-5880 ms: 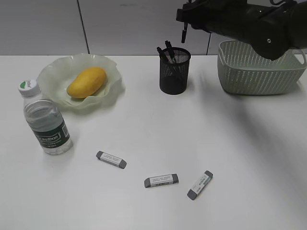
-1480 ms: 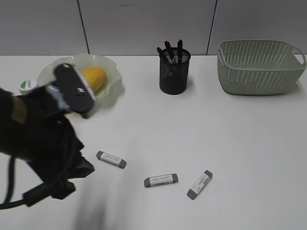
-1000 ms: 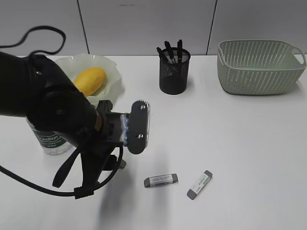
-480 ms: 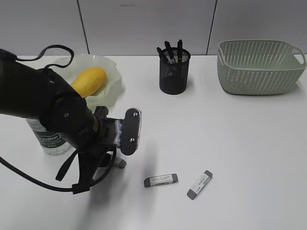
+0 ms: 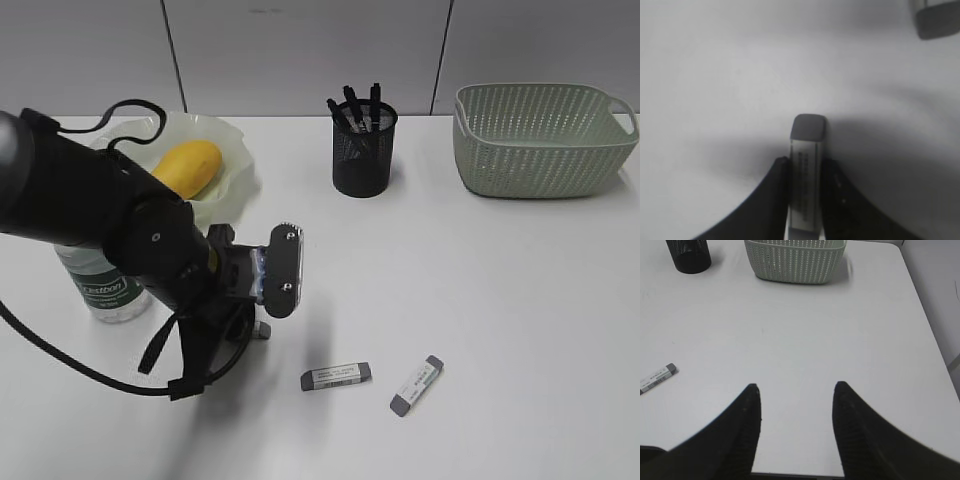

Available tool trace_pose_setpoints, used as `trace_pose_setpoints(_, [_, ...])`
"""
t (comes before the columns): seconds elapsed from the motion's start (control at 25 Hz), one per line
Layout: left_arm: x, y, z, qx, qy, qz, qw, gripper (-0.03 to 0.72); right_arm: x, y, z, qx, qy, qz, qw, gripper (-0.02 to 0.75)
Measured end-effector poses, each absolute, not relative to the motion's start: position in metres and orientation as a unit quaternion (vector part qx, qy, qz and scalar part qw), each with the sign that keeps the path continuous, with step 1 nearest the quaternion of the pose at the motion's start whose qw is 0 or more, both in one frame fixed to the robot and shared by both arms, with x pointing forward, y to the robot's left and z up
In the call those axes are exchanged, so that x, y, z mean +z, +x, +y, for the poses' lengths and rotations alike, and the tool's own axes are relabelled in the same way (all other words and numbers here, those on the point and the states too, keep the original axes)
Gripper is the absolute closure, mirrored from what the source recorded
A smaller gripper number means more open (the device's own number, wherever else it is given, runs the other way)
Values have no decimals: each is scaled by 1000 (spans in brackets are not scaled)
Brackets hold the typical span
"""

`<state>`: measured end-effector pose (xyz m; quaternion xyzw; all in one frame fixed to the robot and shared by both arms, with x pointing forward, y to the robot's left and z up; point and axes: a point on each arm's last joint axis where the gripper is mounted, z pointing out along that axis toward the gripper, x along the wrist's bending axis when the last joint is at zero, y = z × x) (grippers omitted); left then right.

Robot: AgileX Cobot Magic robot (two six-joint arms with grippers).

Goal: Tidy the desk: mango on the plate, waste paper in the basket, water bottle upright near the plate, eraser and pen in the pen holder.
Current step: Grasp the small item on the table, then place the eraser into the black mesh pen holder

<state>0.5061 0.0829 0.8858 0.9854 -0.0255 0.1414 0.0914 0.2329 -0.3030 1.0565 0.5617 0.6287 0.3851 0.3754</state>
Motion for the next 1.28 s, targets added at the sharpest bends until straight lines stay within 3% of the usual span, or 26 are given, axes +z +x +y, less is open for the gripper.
trace_pose_setpoints(0.16, [897,503,81,137,981,30,131,549,1057,233,-303,385,562,629,375,355])
trace_pose_setpoints(0.24, [921,504,76,163,963,86,197,549,1057,233,-303,385,562,629,375,355])
trace_pose_setpoints(0.48, [1007,532,67,329,804,259,423,549,1057,233,-303,385,562,629,375,355])
trace_pose_setpoints(0.68, [1027,564,45,304,706,364,526,549,1057,233,-303,385,562,629,375,355])
trace_pose_setpoints(0.8, [1023,576,26,265,696,363,560,549,1057,233,-303,385,562,629,375,355])
trace_pose_setpoints(0.92, [1022,573,12,228,722,301,580,549,1057,233,-303,385,562,629,375,355])
trace_pose_setpoints(0.96, [1024,572,10,189,710,304,606,549,1057,233,-303,385,562,629,375,355])
trace_pose_setpoints(1.12, [1030,566,20,25,722,193,664,549,1057,233,-303,385,562,629,375,355])
trace_pose_setpoints(1.2, [1023,573,35,16,748,197,634,549,1057,233,-303,385,562,629,375,355])
trace_pose_setpoints(1.28, [1015,589,48,70,767,245,589,549,1057,233,-303,385,562,629,375,355])
